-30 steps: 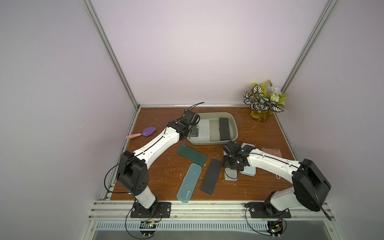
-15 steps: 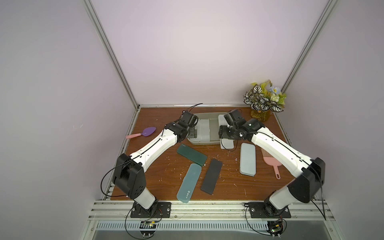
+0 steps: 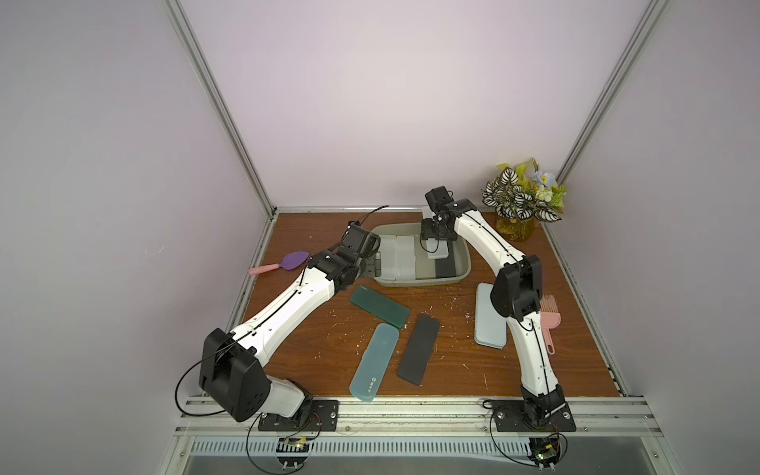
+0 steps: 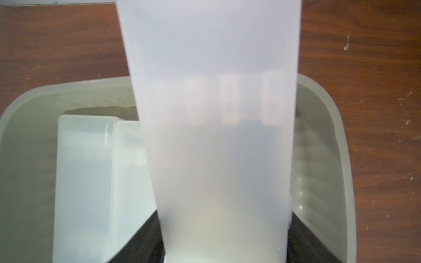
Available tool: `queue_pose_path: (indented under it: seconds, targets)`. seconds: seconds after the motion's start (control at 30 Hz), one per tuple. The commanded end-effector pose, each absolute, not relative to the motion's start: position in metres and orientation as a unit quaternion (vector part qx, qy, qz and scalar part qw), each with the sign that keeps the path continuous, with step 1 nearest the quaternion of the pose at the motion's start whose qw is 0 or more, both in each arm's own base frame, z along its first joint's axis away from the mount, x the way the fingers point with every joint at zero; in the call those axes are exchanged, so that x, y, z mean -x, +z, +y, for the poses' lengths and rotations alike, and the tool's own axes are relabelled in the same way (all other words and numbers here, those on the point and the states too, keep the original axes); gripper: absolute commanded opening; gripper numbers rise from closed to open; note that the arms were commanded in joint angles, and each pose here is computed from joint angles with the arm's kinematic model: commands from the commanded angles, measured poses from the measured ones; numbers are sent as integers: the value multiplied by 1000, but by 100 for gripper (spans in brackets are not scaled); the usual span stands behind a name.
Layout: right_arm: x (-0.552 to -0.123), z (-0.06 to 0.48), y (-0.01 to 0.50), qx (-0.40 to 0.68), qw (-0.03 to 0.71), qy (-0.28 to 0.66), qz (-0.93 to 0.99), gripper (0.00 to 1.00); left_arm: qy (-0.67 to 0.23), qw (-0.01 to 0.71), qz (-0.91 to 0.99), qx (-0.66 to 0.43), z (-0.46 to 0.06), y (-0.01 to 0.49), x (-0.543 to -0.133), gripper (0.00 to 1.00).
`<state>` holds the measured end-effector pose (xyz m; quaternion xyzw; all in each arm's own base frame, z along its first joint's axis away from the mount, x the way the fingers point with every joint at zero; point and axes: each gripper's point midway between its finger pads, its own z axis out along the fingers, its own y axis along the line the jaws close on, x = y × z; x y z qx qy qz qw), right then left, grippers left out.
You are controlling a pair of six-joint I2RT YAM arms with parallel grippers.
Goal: Put the pencil case into the storage box
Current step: Place the pencil case at the storage box.
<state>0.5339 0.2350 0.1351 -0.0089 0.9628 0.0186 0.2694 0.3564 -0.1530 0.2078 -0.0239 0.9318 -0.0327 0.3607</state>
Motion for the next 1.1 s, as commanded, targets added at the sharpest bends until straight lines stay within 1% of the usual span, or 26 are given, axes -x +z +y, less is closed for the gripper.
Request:
queue_pose_path:
  seconds: [0.0,0.23,0.57,0.83,1.07]
  targets:
    - [-533,241,151,24,267,25,963,56,-27,360,932,35,-146,207,-355,86]
    - [-523,251,111,27,224,29,974,56,-25,357,933,34,-146,205,-356,87]
    - [-513,270,81,11,192,61,980,56,-20,351,935,35,-144,199,-354,87]
    - [-496,266,64,-18,159,55,986,56,-17,351,936,36,-142,197,-352,87]
    - [-487,256,70,-32,158,42,986,57,-16,351,935,36,-142,197,-353,87]
